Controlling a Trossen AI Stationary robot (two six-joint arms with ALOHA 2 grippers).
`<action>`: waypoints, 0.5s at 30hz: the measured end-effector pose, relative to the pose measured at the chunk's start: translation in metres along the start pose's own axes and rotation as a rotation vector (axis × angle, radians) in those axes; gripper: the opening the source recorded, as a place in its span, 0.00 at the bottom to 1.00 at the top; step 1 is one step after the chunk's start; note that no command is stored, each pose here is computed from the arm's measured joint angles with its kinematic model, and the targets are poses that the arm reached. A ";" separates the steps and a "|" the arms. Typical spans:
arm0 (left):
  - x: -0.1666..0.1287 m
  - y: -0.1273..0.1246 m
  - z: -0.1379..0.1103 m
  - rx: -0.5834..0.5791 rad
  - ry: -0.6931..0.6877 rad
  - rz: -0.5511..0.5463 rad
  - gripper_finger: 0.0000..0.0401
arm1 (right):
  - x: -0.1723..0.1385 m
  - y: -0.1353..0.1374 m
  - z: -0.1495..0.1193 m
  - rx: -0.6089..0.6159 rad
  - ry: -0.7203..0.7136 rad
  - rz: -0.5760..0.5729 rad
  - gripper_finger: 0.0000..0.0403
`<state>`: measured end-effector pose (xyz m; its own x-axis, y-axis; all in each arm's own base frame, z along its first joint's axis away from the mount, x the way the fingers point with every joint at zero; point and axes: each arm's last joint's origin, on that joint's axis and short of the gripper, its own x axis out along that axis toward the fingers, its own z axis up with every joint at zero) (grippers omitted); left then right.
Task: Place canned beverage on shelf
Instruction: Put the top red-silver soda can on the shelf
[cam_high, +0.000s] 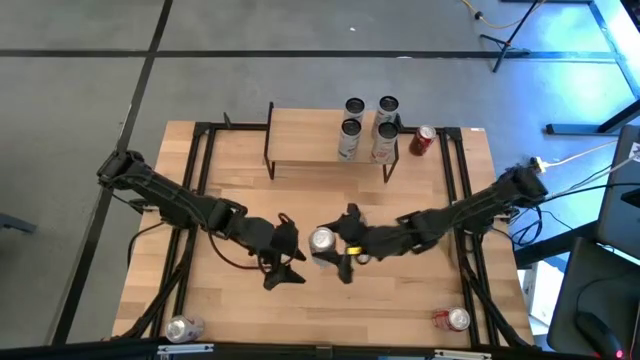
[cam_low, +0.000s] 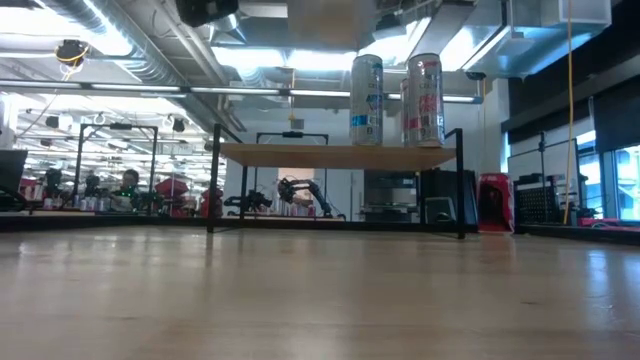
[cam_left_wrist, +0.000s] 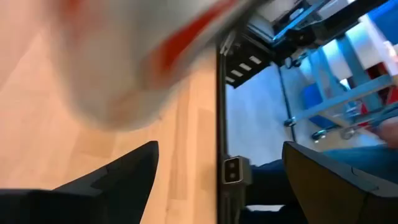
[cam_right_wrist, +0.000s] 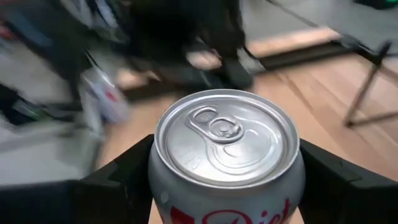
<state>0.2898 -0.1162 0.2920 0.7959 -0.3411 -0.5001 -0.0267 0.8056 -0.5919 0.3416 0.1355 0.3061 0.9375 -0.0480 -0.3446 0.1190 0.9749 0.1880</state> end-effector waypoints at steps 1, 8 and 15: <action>-0.003 -0.003 -0.002 -0.005 0.005 -0.010 0.83 | 0.009 -0.002 -0.007 -0.022 0.025 -0.023 0.67; -0.028 -0.024 -0.018 -0.044 -0.010 0.014 0.83 | 0.067 -0.013 -0.051 -0.046 0.101 -0.085 0.67; -0.035 -0.042 -0.029 -0.107 -0.031 -0.045 0.83 | 0.115 -0.028 -0.082 0.012 0.058 -0.038 0.67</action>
<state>0.2456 -0.1519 0.3165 0.8161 -0.3595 -0.4525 -0.0531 0.7330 -0.6781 0.4194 0.1205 0.1862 0.9116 -0.0720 -0.4047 0.1586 0.9699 0.1847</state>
